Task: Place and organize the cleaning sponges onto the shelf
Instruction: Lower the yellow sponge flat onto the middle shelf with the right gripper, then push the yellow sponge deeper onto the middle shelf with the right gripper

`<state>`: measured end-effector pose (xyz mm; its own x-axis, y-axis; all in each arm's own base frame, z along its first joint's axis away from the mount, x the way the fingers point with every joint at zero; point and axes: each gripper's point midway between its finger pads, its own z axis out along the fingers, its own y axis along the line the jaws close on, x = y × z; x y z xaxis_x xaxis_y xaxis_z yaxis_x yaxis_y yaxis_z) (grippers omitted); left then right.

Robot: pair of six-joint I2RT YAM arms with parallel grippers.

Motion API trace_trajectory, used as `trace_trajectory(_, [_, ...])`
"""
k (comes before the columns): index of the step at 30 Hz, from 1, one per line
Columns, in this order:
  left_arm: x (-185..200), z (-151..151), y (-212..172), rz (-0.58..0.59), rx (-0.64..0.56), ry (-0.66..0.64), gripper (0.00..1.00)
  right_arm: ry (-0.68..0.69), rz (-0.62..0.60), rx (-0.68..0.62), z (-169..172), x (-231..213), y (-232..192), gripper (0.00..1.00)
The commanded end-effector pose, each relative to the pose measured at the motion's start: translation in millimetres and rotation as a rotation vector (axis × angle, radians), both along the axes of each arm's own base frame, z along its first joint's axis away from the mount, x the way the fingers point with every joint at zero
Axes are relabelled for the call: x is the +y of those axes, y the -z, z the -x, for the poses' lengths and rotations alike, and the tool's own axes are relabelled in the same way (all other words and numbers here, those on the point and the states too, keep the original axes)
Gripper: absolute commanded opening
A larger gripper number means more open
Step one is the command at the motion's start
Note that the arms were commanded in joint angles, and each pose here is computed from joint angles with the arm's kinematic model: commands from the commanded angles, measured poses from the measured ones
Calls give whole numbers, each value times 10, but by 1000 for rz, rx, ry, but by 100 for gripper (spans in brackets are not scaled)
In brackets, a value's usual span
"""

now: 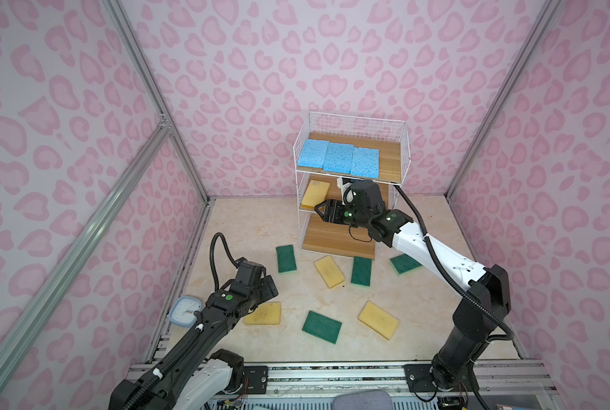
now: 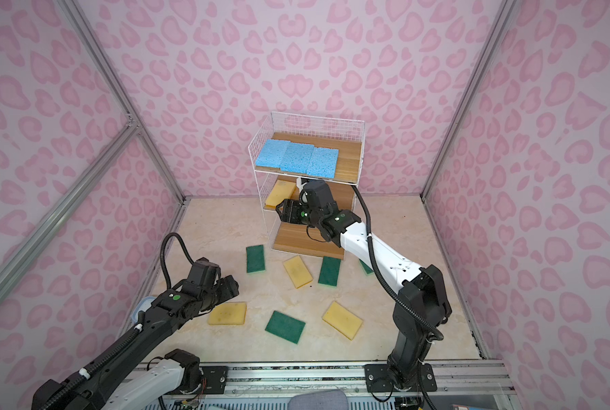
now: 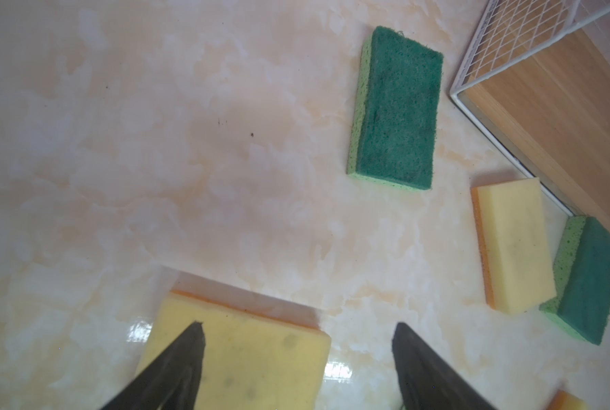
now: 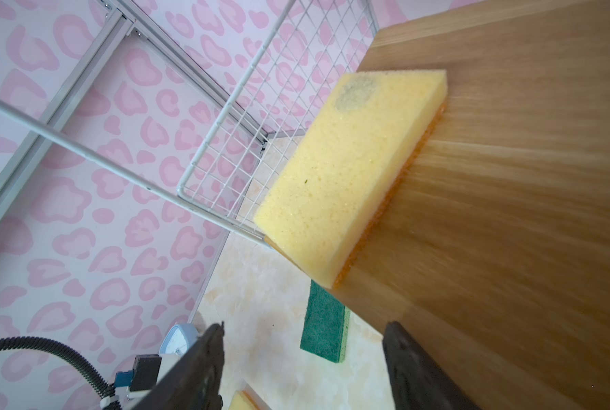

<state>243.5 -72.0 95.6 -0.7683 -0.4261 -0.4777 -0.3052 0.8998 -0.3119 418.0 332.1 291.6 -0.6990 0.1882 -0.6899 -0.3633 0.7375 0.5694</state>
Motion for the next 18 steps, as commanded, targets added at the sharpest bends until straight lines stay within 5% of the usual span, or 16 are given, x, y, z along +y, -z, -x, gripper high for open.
trace_trajectory(1, [22,5,-51,12,-10,-29,84,-51,23,-115,-55,51,-183,74])
trace_trajectory(18, [-31,-27,-136,28,-31,0,84,-178,45,-429,35,88,-311,76])
